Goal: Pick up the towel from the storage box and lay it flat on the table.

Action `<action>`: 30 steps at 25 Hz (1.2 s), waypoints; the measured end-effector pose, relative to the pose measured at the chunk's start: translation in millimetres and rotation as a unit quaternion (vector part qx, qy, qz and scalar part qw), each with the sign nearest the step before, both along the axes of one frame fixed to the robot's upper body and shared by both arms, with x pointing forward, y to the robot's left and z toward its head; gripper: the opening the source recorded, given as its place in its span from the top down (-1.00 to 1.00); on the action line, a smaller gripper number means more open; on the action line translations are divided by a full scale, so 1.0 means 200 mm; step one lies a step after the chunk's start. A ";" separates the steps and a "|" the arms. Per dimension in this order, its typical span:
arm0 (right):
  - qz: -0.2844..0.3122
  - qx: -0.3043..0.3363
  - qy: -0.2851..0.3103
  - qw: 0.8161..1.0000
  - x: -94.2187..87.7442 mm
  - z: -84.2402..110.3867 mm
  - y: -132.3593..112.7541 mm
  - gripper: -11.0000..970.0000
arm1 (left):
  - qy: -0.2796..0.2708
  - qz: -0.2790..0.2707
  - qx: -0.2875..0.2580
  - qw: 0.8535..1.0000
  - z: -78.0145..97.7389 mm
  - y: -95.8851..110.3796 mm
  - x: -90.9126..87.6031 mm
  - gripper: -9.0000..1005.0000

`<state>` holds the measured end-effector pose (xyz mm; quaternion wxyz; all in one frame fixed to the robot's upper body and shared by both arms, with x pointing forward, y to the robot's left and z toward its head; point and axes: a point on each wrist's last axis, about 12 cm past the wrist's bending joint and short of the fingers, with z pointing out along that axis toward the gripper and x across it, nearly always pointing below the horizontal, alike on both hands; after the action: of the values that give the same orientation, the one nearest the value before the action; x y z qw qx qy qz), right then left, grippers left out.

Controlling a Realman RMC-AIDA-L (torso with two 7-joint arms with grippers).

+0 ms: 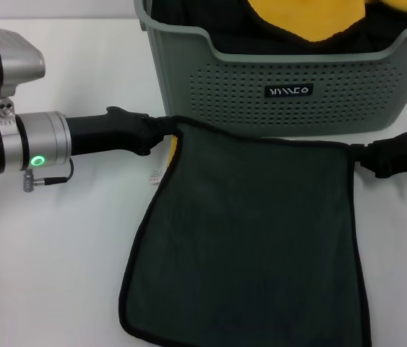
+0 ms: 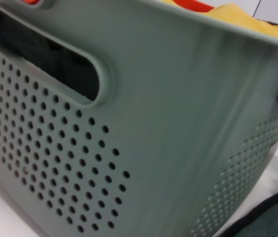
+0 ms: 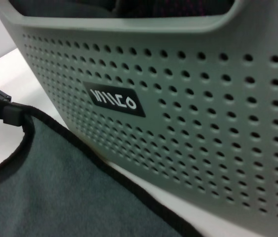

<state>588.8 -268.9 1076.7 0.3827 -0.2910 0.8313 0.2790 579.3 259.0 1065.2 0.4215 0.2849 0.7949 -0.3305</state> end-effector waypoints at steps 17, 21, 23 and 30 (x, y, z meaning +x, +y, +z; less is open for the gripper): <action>0.008 -0.012 -0.022 1.000 0.00 0.01 -0.02 0.66 | 0.010 0.025 0.017 1.000 -0.05 0.01 -0.01 0.80; 0.011 -0.013 -0.025 1.000 -0.02 0.01 -0.02 0.43 | 0.013 0.044 0.004 0.999 -0.06 0.03 -0.02 0.67; 0.012 -0.013 -0.028 0.999 -0.02 0.02 -0.03 0.27 | 0.016 0.053 -0.002 0.998 -0.06 0.04 -0.02 0.60; 0.021 -0.010 -0.057 0.998 -0.07 0.08 -0.08 -0.20 | 0.022 0.064 -0.006 0.998 -0.07 0.08 -0.05 0.32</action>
<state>575.6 -284.7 1092.2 0.4202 -0.3275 0.8049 0.2612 569.1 275.3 1051.6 0.4263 0.2237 0.8183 -0.3139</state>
